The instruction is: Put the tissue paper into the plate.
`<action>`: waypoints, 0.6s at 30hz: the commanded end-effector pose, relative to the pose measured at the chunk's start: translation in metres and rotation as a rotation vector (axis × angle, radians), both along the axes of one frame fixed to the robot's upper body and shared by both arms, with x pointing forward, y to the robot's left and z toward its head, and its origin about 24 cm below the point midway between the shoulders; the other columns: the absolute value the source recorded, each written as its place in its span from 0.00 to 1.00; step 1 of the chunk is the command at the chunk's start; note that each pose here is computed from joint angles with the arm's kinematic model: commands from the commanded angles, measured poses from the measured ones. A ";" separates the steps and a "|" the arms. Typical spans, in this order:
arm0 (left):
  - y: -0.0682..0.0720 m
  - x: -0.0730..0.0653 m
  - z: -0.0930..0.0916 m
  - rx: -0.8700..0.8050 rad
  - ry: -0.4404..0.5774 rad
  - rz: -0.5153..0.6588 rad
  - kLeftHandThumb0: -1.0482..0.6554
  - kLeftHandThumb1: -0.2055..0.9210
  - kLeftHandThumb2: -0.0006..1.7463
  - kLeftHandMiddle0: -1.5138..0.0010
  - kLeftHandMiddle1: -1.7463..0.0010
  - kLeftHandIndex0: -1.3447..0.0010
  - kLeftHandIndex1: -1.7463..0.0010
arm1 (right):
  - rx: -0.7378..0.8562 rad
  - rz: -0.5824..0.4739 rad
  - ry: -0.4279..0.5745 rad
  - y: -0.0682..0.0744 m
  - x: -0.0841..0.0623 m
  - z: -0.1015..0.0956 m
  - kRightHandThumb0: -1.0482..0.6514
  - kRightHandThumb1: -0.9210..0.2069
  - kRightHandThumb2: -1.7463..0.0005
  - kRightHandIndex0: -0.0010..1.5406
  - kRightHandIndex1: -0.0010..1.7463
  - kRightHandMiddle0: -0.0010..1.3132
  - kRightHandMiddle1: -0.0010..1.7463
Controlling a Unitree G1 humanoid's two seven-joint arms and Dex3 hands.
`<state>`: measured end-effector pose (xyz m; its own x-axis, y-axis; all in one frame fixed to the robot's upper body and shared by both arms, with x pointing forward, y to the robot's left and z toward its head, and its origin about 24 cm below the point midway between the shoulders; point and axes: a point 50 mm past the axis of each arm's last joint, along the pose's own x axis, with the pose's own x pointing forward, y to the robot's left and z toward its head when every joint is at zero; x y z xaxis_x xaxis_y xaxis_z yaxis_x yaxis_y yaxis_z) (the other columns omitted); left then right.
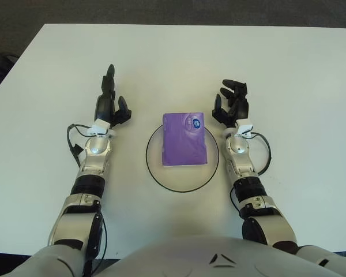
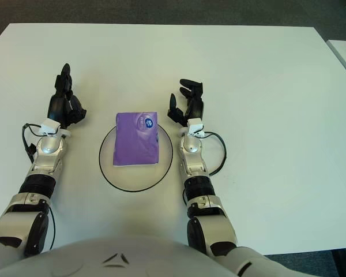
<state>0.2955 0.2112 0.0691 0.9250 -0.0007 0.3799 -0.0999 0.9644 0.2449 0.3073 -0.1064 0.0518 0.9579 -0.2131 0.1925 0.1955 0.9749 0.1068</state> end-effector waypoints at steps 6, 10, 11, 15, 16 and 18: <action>0.008 -0.022 -0.029 0.018 0.149 0.040 0.13 1.00 0.58 0.89 0.97 1.00 0.76 | 0.005 -0.042 0.298 -0.011 -0.033 -0.064 0.41 0.22 0.50 0.26 0.53 0.08 0.70; 0.008 -0.029 -0.032 0.013 0.165 0.040 0.16 1.00 0.57 0.88 0.97 1.00 0.76 | 0.005 -0.046 0.296 -0.011 -0.033 -0.064 0.41 0.23 0.50 0.26 0.54 0.08 0.70; 0.008 -0.031 -0.033 0.008 0.168 0.043 0.16 1.00 0.56 0.88 0.97 1.00 0.76 | 0.005 -0.046 0.295 -0.011 -0.033 -0.063 0.41 0.23 0.50 0.26 0.54 0.09 0.71; 0.009 -0.036 -0.037 -0.009 0.169 0.055 0.17 1.00 0.55 0.87 0.97 1.00 0.76 | 0.005 -0.043 0.292 -0.010 -0.033 -0.063 0.42 0.24 0.49 0.25 0.55 0.08 0.71; 0.010 -0.037 -0.038 -0.013 0.168 0.059 0.18 1.00 0.54 0.87 0.97 1.00 0.76 | 0.005 -0.043 0.291 -0.010 -0.033 -0.063 0.42 0.24 0.49 0.25 0.55 0.08 0.71; 0.009 -0.040 -0.041 -0.023 0.165 0.063 0.18 1.00 0.53 0.86 0.97 1.00 0.76 | 0.004 -0.042 0.291 -0.010 -0.034 -0.063 0.42 0.24 0.49 0.24 0.55 0.08 0.71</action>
